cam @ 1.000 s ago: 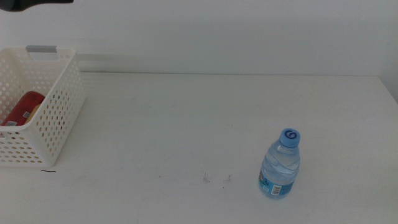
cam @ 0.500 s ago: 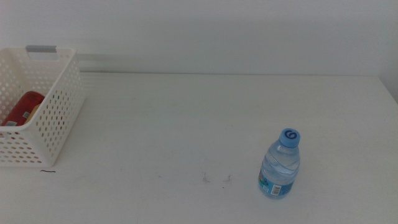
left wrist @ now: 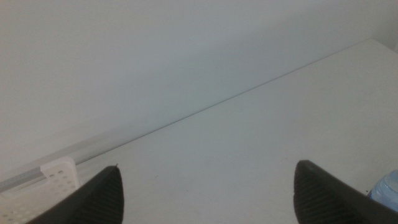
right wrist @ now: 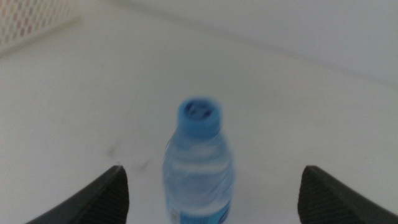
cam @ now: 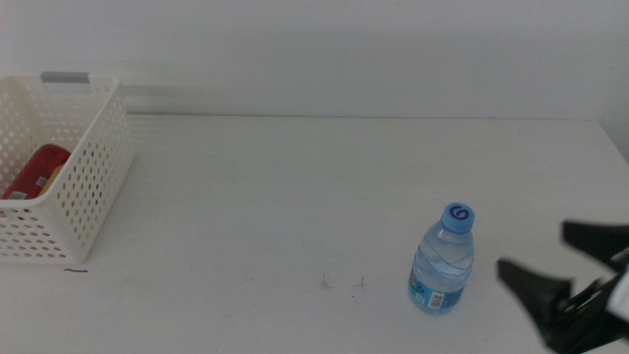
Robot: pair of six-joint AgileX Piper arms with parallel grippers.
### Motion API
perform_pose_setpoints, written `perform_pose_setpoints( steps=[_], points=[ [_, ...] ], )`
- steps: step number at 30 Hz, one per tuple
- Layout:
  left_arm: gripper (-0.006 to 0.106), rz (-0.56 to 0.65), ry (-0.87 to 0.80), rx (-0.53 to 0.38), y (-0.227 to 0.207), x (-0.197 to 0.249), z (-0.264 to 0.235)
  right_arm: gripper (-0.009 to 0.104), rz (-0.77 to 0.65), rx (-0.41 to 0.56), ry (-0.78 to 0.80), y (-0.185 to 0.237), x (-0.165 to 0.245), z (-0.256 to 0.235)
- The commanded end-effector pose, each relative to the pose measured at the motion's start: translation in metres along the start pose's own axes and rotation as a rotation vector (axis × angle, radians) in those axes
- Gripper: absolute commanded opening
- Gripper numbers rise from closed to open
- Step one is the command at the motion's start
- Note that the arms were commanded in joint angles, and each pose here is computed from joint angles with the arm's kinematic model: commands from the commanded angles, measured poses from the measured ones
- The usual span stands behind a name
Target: Use arms to grab the bottles and put them into the dustbin to the left of the table.
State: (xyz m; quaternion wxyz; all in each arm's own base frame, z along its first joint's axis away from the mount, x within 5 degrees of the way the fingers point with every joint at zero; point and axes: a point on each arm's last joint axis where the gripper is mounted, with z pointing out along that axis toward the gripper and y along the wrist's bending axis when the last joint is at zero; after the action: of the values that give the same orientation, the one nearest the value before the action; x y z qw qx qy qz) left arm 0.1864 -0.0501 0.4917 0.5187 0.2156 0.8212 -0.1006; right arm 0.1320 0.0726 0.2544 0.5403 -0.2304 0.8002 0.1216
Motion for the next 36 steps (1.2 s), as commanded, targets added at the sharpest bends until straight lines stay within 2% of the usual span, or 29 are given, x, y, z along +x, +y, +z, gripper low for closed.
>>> perform_pose_setpoints(
  steps=[1,5,17,21,25,30,36],
  points=[
    [0.094,0.002,-0.016,-0.007,0.0,-0.001,-0.001,0.091,-0.027,-0.025,0.016,0.005,0.016,0.014],
    [0.094,0.002,-0.018,-0.008,0.0,-0.001,-0.001,0.091,-0.025,-0.033,0.034,0.007,0.04,0.031],
    [0.094,0.002,-0.024,-0.011,0.001,-0.002,-0.001,0.091,-0.012,-0.034,0.037,0.01,0.068,0.083],
    [0.094,-0.001,-0.026,-0.006,0.0,-0.002,-0.001,0.091,0.009,0.015,-0.012,0.006,0.074,0.097],
    [0.094,0.005,-0.022,-0.015,0.001,-0.001,-0.001,0.091,0.039,0.11,-0.022,-0.001,0.083,0.11],
    [0.094,0.005,-0.024,-0.016,0.001,-0.002,-0.001,0.091,0.013,0.047,-0.005,0.005,0.083,0.133],
    [0.094,0.005,-0.024,-0.016,0.001,-0.002,-0.001,0.091,0.022,0.045,-0.026,0.005,0.076,0.151]
  ],
)
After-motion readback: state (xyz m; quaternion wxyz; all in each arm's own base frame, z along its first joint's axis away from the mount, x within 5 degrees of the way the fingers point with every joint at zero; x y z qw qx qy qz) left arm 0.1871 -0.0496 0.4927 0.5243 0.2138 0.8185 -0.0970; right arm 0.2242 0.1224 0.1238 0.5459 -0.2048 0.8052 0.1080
